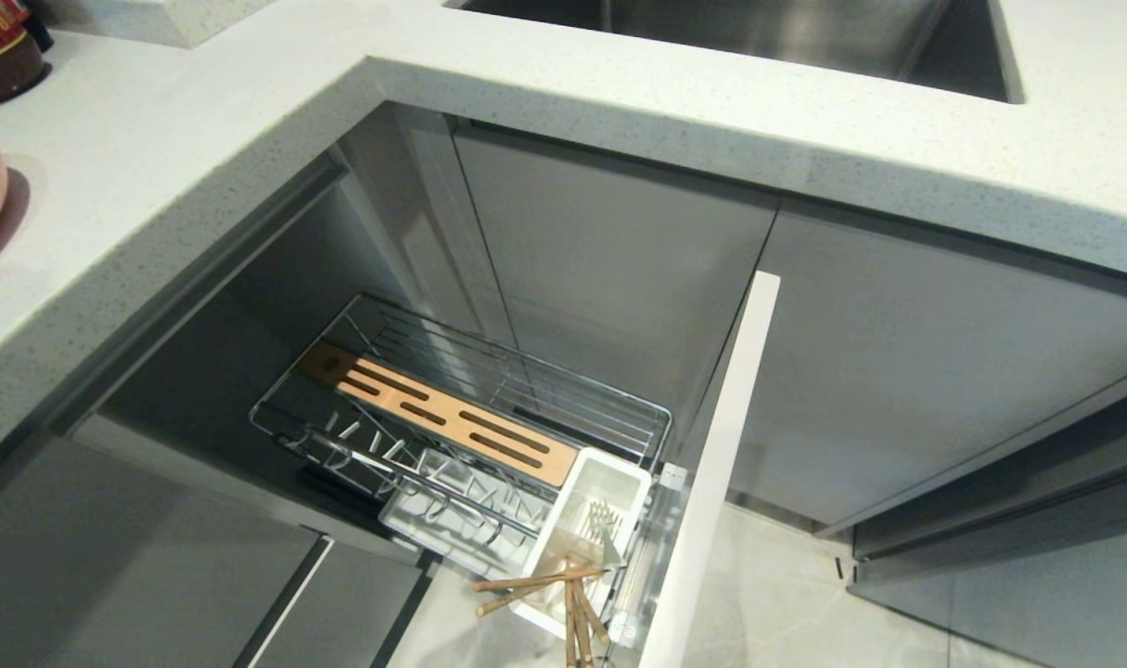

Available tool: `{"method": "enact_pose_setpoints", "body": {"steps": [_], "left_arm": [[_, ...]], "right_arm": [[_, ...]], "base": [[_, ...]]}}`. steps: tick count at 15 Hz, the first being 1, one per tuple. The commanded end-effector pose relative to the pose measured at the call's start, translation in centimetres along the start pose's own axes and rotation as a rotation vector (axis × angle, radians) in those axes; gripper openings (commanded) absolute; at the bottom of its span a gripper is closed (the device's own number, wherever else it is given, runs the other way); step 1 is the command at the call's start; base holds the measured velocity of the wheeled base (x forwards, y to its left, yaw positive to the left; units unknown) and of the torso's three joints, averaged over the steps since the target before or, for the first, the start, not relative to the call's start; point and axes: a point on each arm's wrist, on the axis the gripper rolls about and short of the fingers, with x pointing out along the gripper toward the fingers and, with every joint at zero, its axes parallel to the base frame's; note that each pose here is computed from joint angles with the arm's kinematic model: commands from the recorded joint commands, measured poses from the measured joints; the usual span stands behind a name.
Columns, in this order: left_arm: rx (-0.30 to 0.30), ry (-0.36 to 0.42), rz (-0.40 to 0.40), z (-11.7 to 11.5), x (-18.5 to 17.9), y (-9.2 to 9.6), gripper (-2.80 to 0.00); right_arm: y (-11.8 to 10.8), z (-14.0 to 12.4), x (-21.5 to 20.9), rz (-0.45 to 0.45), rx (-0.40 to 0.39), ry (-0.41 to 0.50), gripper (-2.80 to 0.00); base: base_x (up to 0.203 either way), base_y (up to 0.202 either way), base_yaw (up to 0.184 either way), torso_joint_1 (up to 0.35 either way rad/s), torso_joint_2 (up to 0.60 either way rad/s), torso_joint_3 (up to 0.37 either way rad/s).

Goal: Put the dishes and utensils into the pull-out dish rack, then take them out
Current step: Take the spoon out of the cupboard, then take the chopsticks out of the cupboard

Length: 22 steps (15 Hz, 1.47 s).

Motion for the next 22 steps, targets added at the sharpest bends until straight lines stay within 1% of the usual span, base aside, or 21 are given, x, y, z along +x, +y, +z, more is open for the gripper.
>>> {"method": "enact_pose_setpoints", "body": {"steps": [1,3,5,6,7,8,9,10,11,12,13,14,15,18,19,20,22], "left_arm": [[-0.025,-0.053,-0.052,2.1,-0.5,-1.2,-2.8],[-0.026,-0.081,-0.156,4.3,-1.2,-2.7,-2.8],[-0.039,-0.047,-0.286,6.0,-1.6,-4.1,-2.8],[-0.047,-0.012,-0.334,6.6,-1.7,-4.8,-2.8],[-0.058,0.042,-0.377,6.8,-1.5,-5.4,-2.8],[-0.076,0.101,-0.413,6.8,-1.4,-5.9,-2.8],[-0.108,0.165,-0.437,6.4,-1.2,-6.4,-2.8],[-0.14,0.245,-0.447,5.4,-1.0,-7.0,-2.8],[-0.157,0.312,-0.439,4.2,-0.6,-7.6,-2.8],[-0.162,0.383,-0.464,2.8,-0.5,-8.5,-2.8],[-0.15,0.462,-0.491,1.0,-0.4,-9.5,-2.8],[-0.121,0.527,-0.499,-1.0,-0.3,-10.5,-2.8],[-0.101,0.58,-0.514,-2.2,-0.6,-11.0,-2.8],[-0.067,0.768,-0.625,-4.0,-3.1,-12.3,-2.8],[-0.032,0.83,-0.65,-4.9,-3.9,-12.6,-2.8],[0.021,0.884,-0.656,-6.0,-4.5,-12.8,-2.8],[0.107,0.962,-0.664,-7.5,-5.2,-13.0,-2.8]], "right_arm": [[0.0,0.0,0.0,0.001,-0.001,0.0,-2.8],[0.0,0.0,0.0,0.001,-0.001,0.0,-2.8],[0.0,0.0,0.0,0.001,-0.001,0.0,-2.8],[0.0,0.0,0.0,0.001,-0.001,0.0,-2.8],[0.0,0.0,0.0,0.0,-0.001,0.0,-2.8],[0.0,0.0,0.0,0.0,-0.001,0.0,-2.8],[0.0,0.0,0.0,0.001,-0.001,0.0,-2.8],[0.0,0.0,0.0,0.0,-0.001,0.0,-2.8],[0.0,0.0,0.0,0.0,-0.001,0.0,-2.8],[0.0,0.0,0.0,0.0,-0.001,0.0,-2.8],[0.0,0.0,0.0,0.001,-0.001,0.0,-2.8],[0.0,0.0,0.0,0.0,-0.001,0.0,-2.8],[0.0,0.0,0.0,0.0,-0.001,0.0,-2.8],[0.0,0.0,0.0,-0.001,-0.001,0.0,-2.8],[0.0,0.0,0.0,-0.001,-0.001,0.0,-2.8],[0.0,0.0,0.0,0.001,-0.001,0.0,-2.8],[0.0,0.0,0.0,0.0,-0.001,0.0,-2.8]], "base": [[0.0,0.0,0.0,0.0,0.0,0.0],[0.0,0.0,0.0,0.0,0.0,0.0],[0.0,0.0,0.0,0.0,0.0,0.0],[0.0,0.0,0.0,0.0,0.0,0.0],[0.0,0.0,0.0,0.0,0.0,0.0],[0.0,0.0,0.0,0.0,0.0,0.0],[0.0,0.0,0.0,0.0,0.0,0.0],[0.0,0.0,0.0,0.0,0.0,0.0],[0.0,0.0,0.0,0.0,0.0,0.0],[0.0,0.0,0.0,0.0,0.0,0.0],[0.0,0.0,0.0,0.0,0.0,0.0],[0.0,0.0,0.0,0.0,0.0,0.0],[0.0,0.0,0.0,0.0,0.0,0.0],[0.0,0.0,0.0,0.0,0.0,0.0],[0.0,0.0,0.0,0.0,0.0,0.0],[0.0,0.0,0.0,0.0,0.0,0.0],[0.0,0.0,0.0,0.0,0.0,0.0]]}}
